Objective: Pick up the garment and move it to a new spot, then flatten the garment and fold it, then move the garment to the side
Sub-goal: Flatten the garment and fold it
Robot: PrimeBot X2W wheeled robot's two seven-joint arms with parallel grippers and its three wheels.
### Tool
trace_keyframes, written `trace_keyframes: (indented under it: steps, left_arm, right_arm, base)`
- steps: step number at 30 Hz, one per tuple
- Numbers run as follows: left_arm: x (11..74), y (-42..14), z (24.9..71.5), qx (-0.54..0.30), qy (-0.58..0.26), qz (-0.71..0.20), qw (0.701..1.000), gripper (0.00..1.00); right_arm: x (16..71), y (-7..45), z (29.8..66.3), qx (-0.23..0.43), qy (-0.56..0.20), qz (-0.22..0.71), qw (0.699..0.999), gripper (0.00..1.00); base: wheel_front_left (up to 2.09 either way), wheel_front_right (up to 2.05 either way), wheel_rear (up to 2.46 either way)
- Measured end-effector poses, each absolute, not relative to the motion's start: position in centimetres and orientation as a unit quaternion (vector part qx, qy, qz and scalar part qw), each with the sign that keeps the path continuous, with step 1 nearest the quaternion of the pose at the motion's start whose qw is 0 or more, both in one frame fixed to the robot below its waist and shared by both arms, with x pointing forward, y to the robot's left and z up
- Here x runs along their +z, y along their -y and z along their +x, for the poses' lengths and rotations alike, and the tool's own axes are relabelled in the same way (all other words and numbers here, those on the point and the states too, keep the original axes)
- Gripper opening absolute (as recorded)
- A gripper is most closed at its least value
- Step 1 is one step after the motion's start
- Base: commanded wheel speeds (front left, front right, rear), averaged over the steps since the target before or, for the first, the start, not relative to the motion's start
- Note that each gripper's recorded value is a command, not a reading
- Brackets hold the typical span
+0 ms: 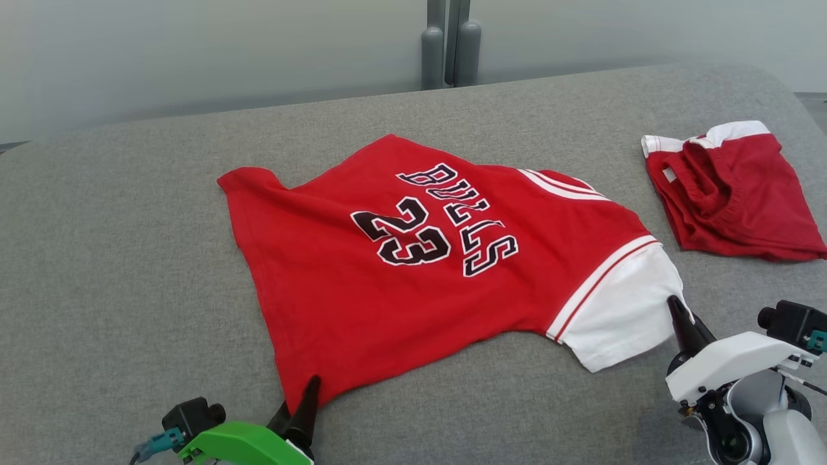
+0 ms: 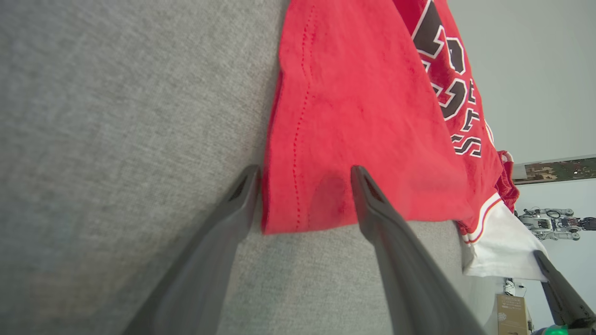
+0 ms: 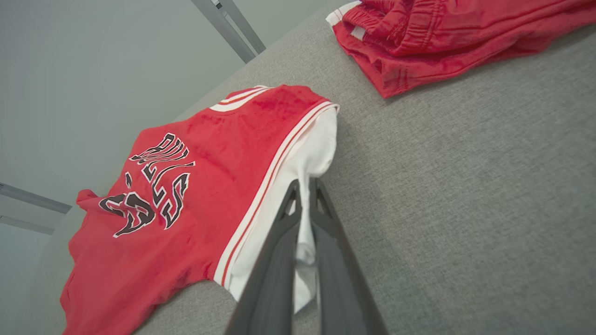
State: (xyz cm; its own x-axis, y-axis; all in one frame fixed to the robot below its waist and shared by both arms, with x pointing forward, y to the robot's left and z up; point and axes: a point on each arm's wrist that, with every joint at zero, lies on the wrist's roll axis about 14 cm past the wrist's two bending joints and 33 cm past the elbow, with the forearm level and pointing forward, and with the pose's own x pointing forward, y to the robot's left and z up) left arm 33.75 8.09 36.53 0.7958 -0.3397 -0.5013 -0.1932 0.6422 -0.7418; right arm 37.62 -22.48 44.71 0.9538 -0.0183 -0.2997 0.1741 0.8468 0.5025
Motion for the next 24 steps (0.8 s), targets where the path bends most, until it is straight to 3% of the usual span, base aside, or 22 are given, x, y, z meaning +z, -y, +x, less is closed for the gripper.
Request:
trace_keyframes:
  steps: [2,3,5,7,24]
  left_arm:
    - [36.5,-7.9,33.9,-0.044,-0.317,-0.428,0.845,0.47]
    - [36.4,-7.9,33.9,-0.045,-0.319,-0.429,0.844,0.37]
    - [36.4,-7.6,33.8,-0.050,-0.321,-0.428,0.843,0.05]
    - [36.4,-7.1,33.7,-0.055,-0.321,-0.430,0.842,0.00]
    - [40.6,-8.7,35.5,-0.057,-0.226,-0.459,0.858,0.00]
  right_arm:
    - [44.8,22.5,37.7,-0.050,-0.142,0.272,0.950,0.00]
    - [44.9,22.5,37.7,-0.050,-0.141,0.272,0.951,0.00]
    - [44.9,22.5,37.7,-0.050,-0.140,0.272,0.951,0.00]
    - [45.0,22.5,37.7,-0.050,-0.139,0.272,0.951,0.00]
    - [46.8,21.7,38.1,-0.034,-0.106,0.271,0.956,0.00]
  base:
    - [0.00,0.00,0.00]
    - [0.00,0.00,0.00]
    - [0.00,0.00,0.00]
    - [0.00,0.00,0.00]
    - [0.00,0.00,0.00]
